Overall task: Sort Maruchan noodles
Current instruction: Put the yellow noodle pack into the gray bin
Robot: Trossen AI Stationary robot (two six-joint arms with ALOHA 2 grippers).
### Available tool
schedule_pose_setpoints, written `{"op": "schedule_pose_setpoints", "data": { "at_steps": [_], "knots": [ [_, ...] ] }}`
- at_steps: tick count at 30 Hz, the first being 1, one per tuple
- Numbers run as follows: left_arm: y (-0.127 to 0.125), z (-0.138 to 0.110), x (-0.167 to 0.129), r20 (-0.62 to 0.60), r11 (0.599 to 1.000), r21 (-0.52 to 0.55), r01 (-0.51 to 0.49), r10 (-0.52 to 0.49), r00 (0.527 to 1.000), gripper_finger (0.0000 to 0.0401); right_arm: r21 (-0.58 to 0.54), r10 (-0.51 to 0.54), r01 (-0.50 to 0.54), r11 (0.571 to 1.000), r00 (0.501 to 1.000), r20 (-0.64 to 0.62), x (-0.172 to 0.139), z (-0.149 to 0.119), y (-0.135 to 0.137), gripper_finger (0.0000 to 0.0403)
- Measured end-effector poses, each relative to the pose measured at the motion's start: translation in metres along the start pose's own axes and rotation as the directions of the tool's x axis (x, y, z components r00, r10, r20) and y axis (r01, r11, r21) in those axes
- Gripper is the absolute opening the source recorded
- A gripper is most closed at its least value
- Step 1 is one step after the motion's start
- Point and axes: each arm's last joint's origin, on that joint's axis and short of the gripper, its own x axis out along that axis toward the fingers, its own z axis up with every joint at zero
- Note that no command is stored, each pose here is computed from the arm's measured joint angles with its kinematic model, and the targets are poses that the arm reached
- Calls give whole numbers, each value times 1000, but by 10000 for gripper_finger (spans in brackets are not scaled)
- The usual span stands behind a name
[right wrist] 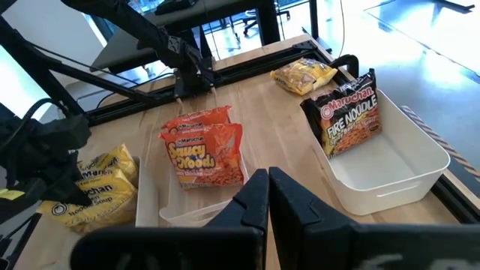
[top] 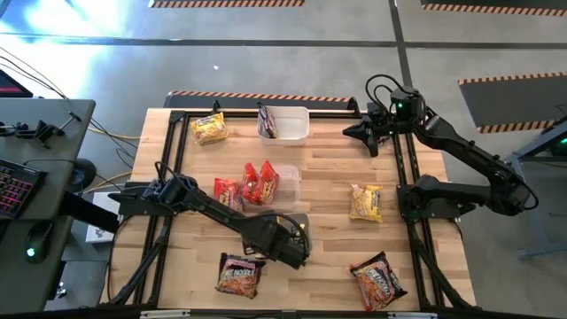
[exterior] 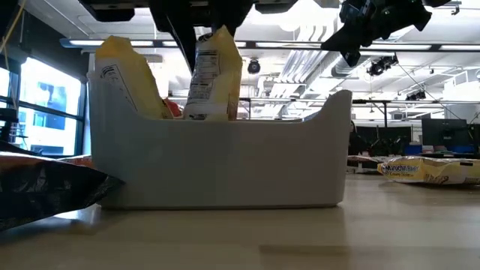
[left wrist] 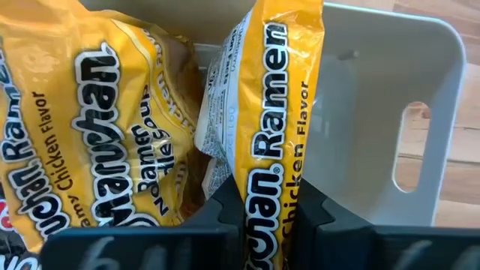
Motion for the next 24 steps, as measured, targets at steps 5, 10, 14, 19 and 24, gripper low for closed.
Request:
{"op": "schedule_pose_setpoints", "data": {
  "at_steps": [5,10,14,19,24],
  "knots": [
    [1,0,1,-13,1000,0,-19,19,1000,35,0,0,0,1000,1000,0,0,0,0,2],
    [4,1,1,-15,998,-11,-58,58,998,35,0,0,0,1000,1000,0,0,0,0,2],
    [6,2,0,-6,997,-11,-82,82,997,35,0,0,0,1000,1000,0,0,0,0,2],
    [6,1,0,-24,995,30,-91,92,996,51,0,0,0,1000,1000,0,0,0,0,2],
    [6,0,0,-56,992,76,-97,101,993,81,0,0,0,1000,1000,0,0,0,0,2]
  ]
}}
